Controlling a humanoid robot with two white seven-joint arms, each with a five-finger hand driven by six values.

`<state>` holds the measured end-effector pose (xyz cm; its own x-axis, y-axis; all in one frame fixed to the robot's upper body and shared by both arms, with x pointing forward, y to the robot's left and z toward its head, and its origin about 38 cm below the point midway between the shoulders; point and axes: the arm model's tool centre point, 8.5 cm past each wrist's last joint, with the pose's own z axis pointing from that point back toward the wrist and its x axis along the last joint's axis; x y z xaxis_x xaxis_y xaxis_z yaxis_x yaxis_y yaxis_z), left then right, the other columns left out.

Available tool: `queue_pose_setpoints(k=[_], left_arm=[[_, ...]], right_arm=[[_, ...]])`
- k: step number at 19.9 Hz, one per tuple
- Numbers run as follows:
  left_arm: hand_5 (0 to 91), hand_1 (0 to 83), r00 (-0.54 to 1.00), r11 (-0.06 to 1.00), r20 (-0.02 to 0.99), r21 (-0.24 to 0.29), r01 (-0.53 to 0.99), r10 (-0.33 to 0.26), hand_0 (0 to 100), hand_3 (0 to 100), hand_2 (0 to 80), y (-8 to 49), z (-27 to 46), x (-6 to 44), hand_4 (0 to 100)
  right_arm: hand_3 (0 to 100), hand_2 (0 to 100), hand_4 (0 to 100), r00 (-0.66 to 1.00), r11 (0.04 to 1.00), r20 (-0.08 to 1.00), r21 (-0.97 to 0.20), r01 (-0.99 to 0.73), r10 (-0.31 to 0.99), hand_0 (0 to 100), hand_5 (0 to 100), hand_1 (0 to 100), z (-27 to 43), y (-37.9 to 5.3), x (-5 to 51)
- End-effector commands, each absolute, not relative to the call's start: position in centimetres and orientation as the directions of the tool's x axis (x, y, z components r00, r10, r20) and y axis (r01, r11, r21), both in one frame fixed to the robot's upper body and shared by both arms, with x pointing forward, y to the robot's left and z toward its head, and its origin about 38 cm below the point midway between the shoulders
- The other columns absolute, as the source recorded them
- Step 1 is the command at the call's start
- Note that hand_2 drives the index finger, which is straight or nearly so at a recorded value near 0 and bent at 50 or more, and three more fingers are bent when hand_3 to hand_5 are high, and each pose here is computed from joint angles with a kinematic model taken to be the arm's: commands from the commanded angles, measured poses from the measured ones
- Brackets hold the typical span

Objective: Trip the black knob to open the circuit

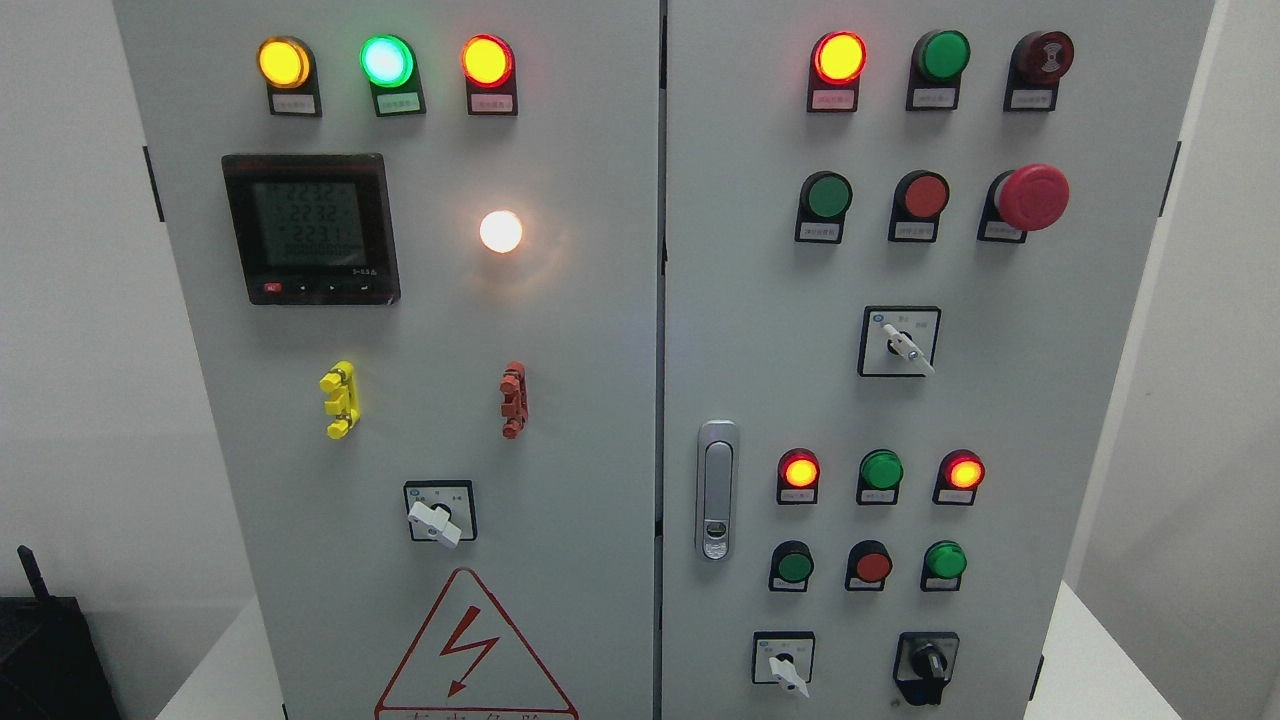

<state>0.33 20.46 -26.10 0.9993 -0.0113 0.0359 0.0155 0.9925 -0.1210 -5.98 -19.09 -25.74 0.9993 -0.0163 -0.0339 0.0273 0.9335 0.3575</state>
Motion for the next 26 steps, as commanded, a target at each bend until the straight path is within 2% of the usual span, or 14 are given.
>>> queue_pose_setpoints(k=[1, 10, 14, 26], left_arm=[[0.0, 38.9, 0.998, 0.993, 0.061, -0.119, 0.019, -0.012, 12, 0, 0.0, 20.5, -26.2, 1.2, 0], [0.0, 38.9, 0.998, 0.993, 0.061, -0.119, 0.019, -0.012, 12, 0, 0.0, 20.5, -26.2, 1.2, 0], [0.0, 38.9, 0.998, 0.993, 0.063, -0.119, 0.019, -0.012, 12, 0, 0.0, 20.5, -26.2, 1.3, 0], [0.0, 38.9, 0.998, 0.993, 0.061, -0.119, 0.019, -0.012, 12, 0, 0.0, 20.5, -26.2, 1.2, 0]], right_arm=[[0, 0, 0, 0.999, 0.932, -0.033, 0.358, 0.045, -0.035, 0, 0, 9, -25.7, -19.0, -5.9], [0, 0, 0, 0.999, 0.937, -0.015, 0.348, 0.035, -0.032, 0, 0, 9, -25.8, -19.3, -5.3], [0, 0, 0, 0.997, 0.968, 0.072, 0.248, -0.023, 0.005, 0, 0, 9, -26.0, -19.8, -3.7], [0, 0, 0, 0.908, 0.976, 0.417, 0.181, -0.125, 0.039, 0, 0, 6, -23.1, -21.6, 4.6]])
